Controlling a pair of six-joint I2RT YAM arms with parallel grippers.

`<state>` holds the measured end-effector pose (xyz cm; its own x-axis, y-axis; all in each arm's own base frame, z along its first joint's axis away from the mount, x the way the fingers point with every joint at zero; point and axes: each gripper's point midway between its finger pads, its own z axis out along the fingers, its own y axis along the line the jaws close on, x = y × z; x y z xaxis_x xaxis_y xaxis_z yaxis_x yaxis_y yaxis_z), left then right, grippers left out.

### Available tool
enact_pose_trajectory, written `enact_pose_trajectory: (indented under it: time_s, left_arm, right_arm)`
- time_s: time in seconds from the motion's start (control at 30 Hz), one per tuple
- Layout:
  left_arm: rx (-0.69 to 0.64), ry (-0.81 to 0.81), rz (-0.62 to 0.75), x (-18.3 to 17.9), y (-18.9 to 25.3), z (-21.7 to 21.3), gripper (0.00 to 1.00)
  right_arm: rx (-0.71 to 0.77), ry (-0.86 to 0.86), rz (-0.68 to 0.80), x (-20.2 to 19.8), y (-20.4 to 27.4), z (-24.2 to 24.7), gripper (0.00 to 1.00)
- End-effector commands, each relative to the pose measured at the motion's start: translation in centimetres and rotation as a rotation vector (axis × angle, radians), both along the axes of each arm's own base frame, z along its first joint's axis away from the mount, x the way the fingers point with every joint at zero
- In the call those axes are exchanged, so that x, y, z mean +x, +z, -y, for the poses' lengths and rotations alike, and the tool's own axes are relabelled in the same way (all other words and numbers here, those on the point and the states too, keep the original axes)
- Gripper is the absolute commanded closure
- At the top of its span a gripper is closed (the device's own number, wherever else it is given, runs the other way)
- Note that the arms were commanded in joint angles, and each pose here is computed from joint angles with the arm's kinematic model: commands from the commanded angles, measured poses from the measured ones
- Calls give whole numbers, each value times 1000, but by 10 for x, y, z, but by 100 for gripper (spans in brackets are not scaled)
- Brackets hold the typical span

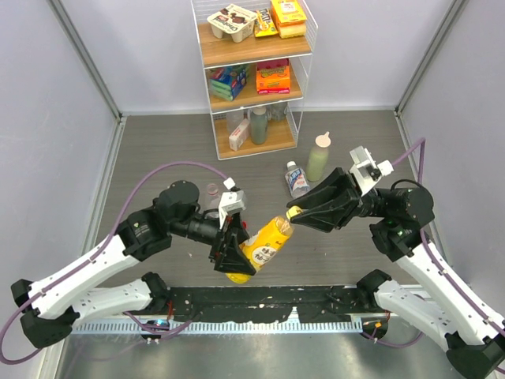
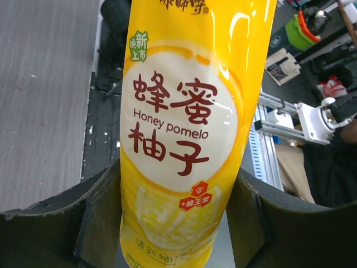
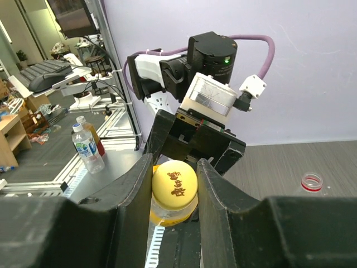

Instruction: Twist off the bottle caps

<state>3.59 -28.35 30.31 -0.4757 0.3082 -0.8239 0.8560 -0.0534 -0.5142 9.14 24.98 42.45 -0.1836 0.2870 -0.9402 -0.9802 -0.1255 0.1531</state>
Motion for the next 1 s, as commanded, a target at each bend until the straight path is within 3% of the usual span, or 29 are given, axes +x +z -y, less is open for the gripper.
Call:
enact_pose_trajectory:
  time_s: [0.0,0.13,0.23,0.4,0.43,0.57,0.97]
  left_arm:
    - [-211,-148,79,-15,49,9,100]
    - [-191,-132,76,-12,44,10,100]
    - [-158,-77,107,-4,36,9,100]
    - [-61,52,162,16,13,2,100]
    - [-42,81,178,21,8,0,100]
    - [55,185,222,40,-19,-9,100]
    - [287,369,266,73,-73,-34,100]
  right_arm:
    - [-25,36,33,-8,-6,0,98]
    - [-24,9,18,-2,-3,-1,98]
    - [-29,-39,-4,6,-4,-1,89]
    - [-20,-163,-53,28,0,-1,50]
    - [-26,-198,-70,35,-3,-1,35]
    - [-55,-254,-110,54,-9,-6,15]
    - [-119,-338,-245,88,-30,-15,1]
